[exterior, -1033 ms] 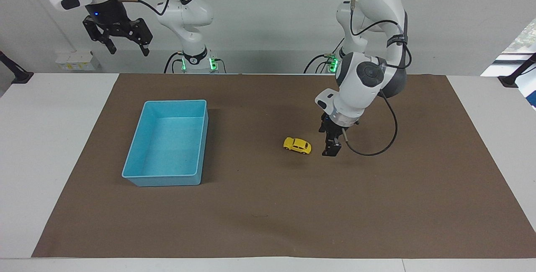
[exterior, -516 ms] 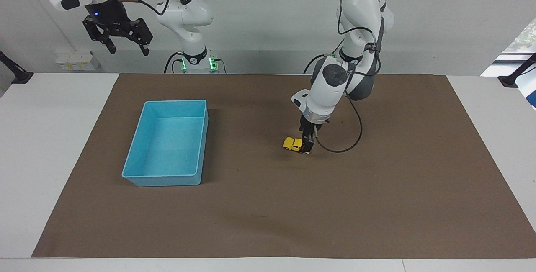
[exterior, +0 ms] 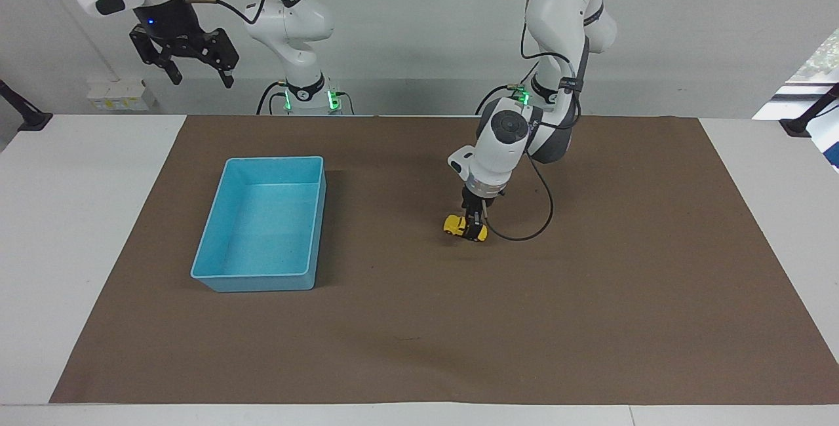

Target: Wind up and store yellow beetle car

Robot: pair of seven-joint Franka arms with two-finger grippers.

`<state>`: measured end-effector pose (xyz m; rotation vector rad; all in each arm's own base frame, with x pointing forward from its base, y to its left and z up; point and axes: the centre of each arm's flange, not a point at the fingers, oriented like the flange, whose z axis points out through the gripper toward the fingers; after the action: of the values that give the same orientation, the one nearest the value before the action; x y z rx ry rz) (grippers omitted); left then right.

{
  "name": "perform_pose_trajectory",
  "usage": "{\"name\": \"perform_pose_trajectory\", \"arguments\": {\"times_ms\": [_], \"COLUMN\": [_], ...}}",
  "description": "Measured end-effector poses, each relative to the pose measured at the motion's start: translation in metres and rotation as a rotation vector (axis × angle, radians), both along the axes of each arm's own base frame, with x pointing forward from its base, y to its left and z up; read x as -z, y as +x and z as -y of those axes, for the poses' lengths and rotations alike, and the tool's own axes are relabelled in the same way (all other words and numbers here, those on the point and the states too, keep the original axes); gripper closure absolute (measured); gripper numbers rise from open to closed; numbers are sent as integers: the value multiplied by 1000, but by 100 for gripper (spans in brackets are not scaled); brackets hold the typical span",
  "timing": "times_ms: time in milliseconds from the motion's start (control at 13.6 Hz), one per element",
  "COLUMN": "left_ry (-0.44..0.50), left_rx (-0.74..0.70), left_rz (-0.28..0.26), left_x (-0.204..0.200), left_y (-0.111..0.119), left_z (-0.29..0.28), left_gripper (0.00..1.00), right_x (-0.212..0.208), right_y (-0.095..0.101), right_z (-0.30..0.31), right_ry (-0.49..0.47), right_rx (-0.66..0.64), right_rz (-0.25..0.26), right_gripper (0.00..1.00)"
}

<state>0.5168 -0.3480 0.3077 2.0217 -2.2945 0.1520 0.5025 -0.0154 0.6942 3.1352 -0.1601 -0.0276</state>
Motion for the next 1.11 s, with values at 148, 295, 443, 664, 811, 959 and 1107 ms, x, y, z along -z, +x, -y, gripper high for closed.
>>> {"name": "perform_pose_trajectory", "arguments": {"times_ms": [148,295,443,664,811,959,1107], "left_ry": [31,33,37,47,36,22,27], "left_rx": [9,-15,-71,-140,-149,-142,-124], "left_rz": [26,31,15,-9,10,41,44], "left_x": [-2,-4,-8,-7,-2,-2,-2], "left_y": [-3,-4,-6,-21,-30,-33,-28], "left_z": [7,9,9,16,9,-10,-36], "left_gripper": [30,53,53,53,53,53,53], "right_x": [0,0,0,0,0,0,0], "right_y": [0,0,0,0,0,0,0], "right_z": [0,0,0,0,0,0,0], "right_ry": [0,0,0,0,0,0,0], "right_rx": [0,0,0,0,0,0,0], "right_rz": [0,0,0,0,0,0,0], "right_gripper": [0,0,0,0,0,0,0]}}
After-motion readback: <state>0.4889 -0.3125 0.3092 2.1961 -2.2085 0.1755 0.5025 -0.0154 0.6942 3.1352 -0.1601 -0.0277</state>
